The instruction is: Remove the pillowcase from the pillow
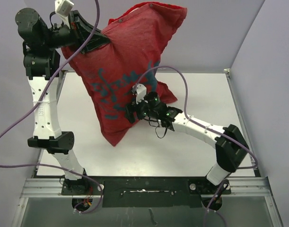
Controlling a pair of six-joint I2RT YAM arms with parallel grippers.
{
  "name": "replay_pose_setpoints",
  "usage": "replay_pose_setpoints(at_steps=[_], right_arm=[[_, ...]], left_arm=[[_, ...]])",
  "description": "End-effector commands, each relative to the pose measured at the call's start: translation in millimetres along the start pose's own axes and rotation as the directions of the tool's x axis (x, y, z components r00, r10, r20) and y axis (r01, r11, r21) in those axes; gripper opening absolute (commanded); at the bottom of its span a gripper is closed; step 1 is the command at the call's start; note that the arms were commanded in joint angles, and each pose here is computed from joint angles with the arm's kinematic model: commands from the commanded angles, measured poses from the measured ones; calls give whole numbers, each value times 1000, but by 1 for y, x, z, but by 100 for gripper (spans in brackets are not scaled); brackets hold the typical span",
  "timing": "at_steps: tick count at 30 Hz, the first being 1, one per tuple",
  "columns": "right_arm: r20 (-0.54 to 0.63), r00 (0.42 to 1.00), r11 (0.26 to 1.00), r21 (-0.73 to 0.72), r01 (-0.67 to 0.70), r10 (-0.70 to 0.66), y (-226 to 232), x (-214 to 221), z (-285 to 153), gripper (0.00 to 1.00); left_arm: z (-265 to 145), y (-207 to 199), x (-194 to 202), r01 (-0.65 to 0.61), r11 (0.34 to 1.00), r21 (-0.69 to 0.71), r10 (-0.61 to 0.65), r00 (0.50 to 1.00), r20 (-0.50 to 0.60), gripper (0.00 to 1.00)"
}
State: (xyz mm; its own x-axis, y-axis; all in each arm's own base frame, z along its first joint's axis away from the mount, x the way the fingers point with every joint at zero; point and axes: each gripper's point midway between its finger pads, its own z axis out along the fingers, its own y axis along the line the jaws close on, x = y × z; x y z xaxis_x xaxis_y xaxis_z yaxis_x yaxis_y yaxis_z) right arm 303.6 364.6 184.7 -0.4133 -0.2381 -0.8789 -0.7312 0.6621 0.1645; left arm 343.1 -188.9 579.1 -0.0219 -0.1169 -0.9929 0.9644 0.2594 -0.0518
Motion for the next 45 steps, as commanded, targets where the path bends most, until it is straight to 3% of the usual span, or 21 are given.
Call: replay_pose_setpoints(at_steps=[1,5,9,13,18,24,31,39,43,45], right_arm=[[243,970,993,119,-25,-5,-43,-96,19,84],[268,963,993,108,-40,10,-40,-116,23,86],[239,970,993,91,-71,47,-24,-80,10,89],[280,947,979,81,-188,159,-8,-50,-31,92],[420,881,964,47,-260,217,20,-89,-98,95],[545,796,951,-11,-308,264,44,-133,-131,96],[636,703,918,-21,-397,319,37,-163,-126,97],[698,551,880,-266,-393,457,36,-195,-138,96],[695,531,865,-290,-409,484,27,-189,-142,92],[686,533,859,-292,-421,495,24,-186,-140,85]], left_arm=[[-19,-95,-64,-272,957,96,264,960,94,0],[-22,-87,-41,-239,969,70,236,971,42,0],[-25,-55,29,-162,987,9,163,985,-55,0],[-31,-39,104,-100,995,-28,94,982,-165,0],[-26,-56,172,-93,996,1,90,957,-276,0],[-17,-66,182,-105,994,16,104,947,-304,0],[-9,-87,192,-127,989,75,146,919,-367,0],[-15,-100,207,-234,966,108,258,865,-431,0],[-20,-106,202,-262,957,123,289,855,-431,0],[-22,-113,198,-250,958,136,285,857,-429,1]])
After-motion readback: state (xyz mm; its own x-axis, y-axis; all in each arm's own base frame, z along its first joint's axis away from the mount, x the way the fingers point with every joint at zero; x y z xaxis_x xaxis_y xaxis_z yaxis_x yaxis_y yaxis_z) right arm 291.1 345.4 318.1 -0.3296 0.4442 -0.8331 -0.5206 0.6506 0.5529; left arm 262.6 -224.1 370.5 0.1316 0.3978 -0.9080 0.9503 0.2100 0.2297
